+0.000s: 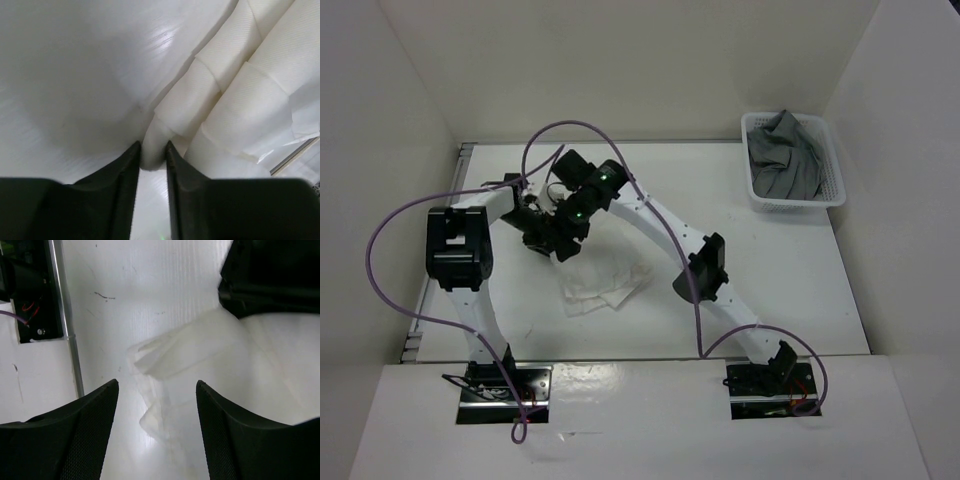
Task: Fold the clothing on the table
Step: Fold the skirt
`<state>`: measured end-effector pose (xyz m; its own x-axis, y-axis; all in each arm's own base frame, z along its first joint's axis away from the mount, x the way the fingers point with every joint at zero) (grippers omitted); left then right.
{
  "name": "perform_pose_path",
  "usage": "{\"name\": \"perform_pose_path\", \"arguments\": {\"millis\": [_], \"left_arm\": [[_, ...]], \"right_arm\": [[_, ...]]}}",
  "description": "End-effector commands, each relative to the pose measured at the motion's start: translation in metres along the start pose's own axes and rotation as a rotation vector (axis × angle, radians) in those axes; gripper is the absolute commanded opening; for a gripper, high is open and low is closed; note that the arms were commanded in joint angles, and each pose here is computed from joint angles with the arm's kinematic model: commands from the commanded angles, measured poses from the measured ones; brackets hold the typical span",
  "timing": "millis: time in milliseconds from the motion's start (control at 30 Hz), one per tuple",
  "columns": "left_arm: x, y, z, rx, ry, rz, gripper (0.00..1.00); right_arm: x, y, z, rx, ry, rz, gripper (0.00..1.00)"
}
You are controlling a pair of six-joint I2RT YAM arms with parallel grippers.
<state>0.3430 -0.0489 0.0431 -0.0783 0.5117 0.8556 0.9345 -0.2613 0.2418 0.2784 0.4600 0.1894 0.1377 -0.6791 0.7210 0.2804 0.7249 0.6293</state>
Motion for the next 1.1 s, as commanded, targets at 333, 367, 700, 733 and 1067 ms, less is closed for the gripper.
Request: {"name": "perform_pose_path", "arguments": {"millis": [333, 367, 700, 733, 1067], "left_arm": [[0.134, -0.007, 0.036, 0.005, 0.180, -0.276, 0.65], [0.149, -0.006, 0.027, -0.015, 0.185, -0.307, 0.69], [0.165, -0.047, -0.010, 0.008, 0.296, -0.469, 1.00], [0.164, -0.054, -0.006, 0.054, 0.342, -0.493, 1.00], [0.210, -0.073, 0.020, 0.220, 0.572, -0.633, 1.00]], "right_arm": [[0.233, -0.106, -0.106, -0.356, -0.465, -0.113, 0.78], [0.259, -0.108, -0.107, -0.333, -0.560, -0.169, 0.79], [0.303, -0.266, -0.087, -0.623, -1.130, -0.236, 0.93], [0.313, -0.296, -0.085, -0.702, -1.180, -0.241, 0.94], [0.393, -0.375, -0.056, -0.941, -1.540, -0.379, 0.99]]}}
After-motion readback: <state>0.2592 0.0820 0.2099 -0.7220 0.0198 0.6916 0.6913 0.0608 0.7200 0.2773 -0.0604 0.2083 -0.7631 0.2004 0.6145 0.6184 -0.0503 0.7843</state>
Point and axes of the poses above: each gripper's point midway between its finger pads, its own x axis back along the fingers, its own z axis along the line the jaws close on, y = z × x, the point moved 3 cm from there along x, back along the fingers, and after that the axes turned 3 degrees about -x, right-handed, at the moved point
